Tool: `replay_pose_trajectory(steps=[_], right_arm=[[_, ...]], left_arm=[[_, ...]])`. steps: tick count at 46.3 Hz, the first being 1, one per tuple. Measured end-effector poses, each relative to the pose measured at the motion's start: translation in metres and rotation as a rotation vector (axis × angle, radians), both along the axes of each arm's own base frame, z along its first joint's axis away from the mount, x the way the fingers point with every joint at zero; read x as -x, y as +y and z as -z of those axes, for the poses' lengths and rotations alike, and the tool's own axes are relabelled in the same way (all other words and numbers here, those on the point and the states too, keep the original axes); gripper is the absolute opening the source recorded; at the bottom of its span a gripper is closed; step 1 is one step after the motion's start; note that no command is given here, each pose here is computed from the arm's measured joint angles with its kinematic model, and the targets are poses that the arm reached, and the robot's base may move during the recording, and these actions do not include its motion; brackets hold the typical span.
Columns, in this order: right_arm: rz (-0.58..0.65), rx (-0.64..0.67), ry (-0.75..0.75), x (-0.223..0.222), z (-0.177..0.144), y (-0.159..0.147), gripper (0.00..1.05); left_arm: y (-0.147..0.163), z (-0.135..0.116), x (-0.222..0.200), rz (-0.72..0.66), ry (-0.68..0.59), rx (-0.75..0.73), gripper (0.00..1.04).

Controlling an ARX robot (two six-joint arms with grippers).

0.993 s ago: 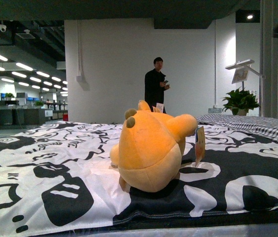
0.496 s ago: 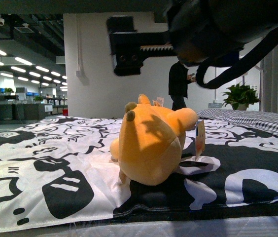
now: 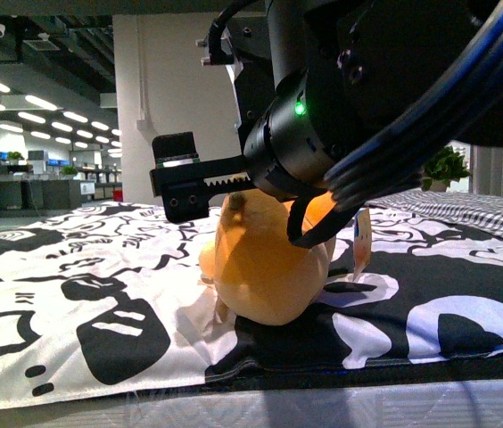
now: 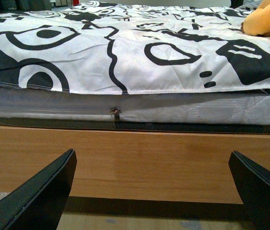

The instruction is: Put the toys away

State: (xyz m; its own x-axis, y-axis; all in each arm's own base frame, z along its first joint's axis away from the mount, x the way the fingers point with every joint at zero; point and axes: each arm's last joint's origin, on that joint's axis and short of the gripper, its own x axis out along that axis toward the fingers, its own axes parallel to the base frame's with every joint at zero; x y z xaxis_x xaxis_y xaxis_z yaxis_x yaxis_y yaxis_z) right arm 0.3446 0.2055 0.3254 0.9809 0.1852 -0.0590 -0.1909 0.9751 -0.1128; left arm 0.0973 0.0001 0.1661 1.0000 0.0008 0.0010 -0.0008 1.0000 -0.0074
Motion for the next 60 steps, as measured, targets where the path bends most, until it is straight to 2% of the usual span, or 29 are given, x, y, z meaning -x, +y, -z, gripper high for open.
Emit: replay_pose_trajectory(steps=[7, 23, 38, 44, 52, 60], right_arm=[[0.045, -0.013, 0.025, -0.011, 0.013, -0.005, 1.04], [0.062, -0.013, 0.094, -0.016, 0.052, -0.002, 1.04], [0.099, -0.018, 0.074, -0.015, 0.058, -0.002, 1.04], [0.108, -0.026, 0.058, -0.014, 0.057, -0.003, 0.84], [0.100, -0.047, 0.031, -0.010, 0.045, -0.008, 0.62], [0.059, -0.093, -0.034, 0.002, 0.015, -0.018, 0.34]], left_arm=[[0.000, 0.000, 0.000, 0.000, 0.000, 0.000, 0.99], [0.000, 0.000, 0.000, 0.000, 0.000, 0.000, 0.99], [0.000, 0.000, 0.000, 0.000, 0.000, 0.000, 0.99], [0.000, 0.000, 0.000, 0.000, 0.000, 0.000, 0.99], [0.000, 0.000, 0.000, 0.000, 0.000, 0.000, 0.99], [0.000, 0.000, 0.000, 0.000, 0.000, 0.000, 0.99]])
